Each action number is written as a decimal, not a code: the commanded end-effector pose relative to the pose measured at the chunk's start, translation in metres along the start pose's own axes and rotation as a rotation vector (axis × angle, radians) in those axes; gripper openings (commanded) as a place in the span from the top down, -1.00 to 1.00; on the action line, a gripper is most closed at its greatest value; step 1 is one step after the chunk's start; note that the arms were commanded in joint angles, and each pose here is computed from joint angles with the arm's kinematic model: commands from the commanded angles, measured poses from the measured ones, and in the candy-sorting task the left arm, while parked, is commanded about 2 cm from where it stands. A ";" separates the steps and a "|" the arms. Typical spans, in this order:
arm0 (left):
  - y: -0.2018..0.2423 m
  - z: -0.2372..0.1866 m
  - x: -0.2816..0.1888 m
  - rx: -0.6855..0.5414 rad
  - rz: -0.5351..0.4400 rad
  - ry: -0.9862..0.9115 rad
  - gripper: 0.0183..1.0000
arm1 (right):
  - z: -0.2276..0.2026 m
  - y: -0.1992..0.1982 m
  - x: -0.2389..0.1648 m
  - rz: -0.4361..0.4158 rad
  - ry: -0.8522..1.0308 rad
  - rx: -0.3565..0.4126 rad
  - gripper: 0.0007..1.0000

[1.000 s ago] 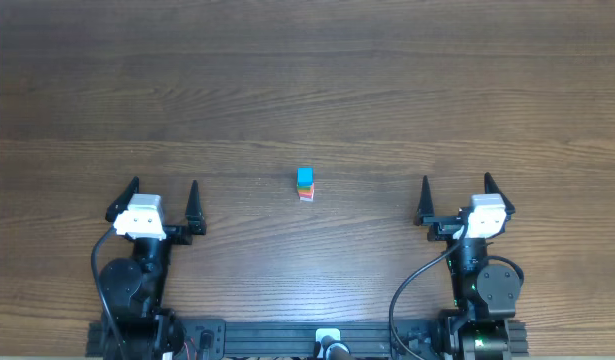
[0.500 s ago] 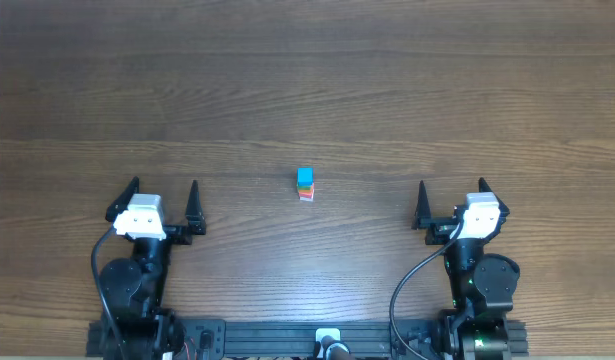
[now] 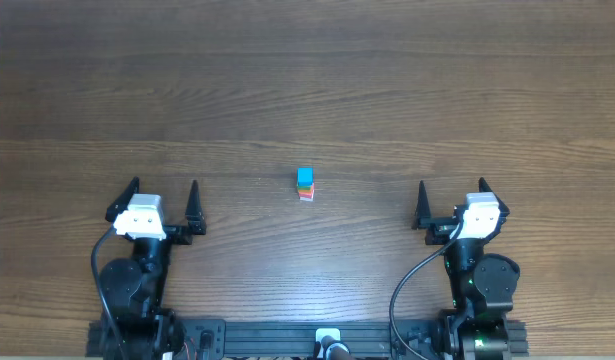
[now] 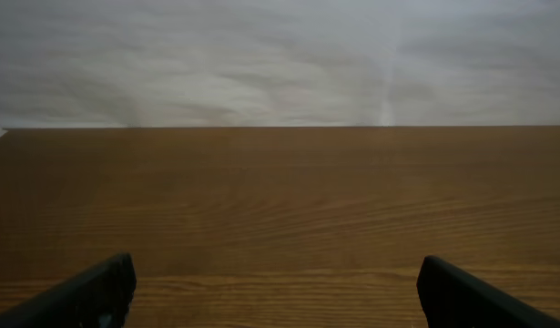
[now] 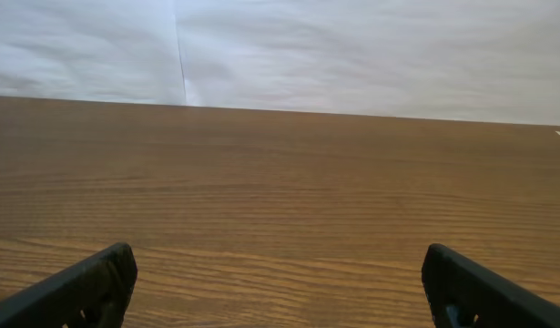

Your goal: Stack Cubes

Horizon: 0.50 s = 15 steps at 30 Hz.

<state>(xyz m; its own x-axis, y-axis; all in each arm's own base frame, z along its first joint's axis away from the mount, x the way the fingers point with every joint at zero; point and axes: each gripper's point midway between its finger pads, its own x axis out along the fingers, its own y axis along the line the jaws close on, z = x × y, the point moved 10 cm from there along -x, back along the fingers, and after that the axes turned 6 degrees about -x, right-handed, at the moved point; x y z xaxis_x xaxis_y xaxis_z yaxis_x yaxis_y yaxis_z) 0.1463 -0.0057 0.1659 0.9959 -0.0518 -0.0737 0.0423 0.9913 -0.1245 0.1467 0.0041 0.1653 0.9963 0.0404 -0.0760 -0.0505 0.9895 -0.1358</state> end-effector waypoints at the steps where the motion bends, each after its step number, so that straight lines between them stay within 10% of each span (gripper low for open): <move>1: 0.000 -0.002 0.000 0.015 0.004 0.001 -1.00 | -0.001 0.002 0.000 0.015 -0.006 -0.005 -0.98; 15: 0.000 -0.002 0.000 0.015 0.004 0.002 -1.00 | -0.001 0.002 0.000 0.015 -0.006 -0.005 -0.99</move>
<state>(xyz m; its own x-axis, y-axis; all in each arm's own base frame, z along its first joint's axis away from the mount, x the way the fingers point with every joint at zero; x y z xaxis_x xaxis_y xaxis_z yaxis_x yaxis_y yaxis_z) 0.1463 -0.0057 0.1659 0.9959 -0.0518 -0.0737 0.0423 0.9913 -0.1245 0.1467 0.0041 0.1653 0.9963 0.0404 -0.0760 -0.0505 0.9893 -0.1369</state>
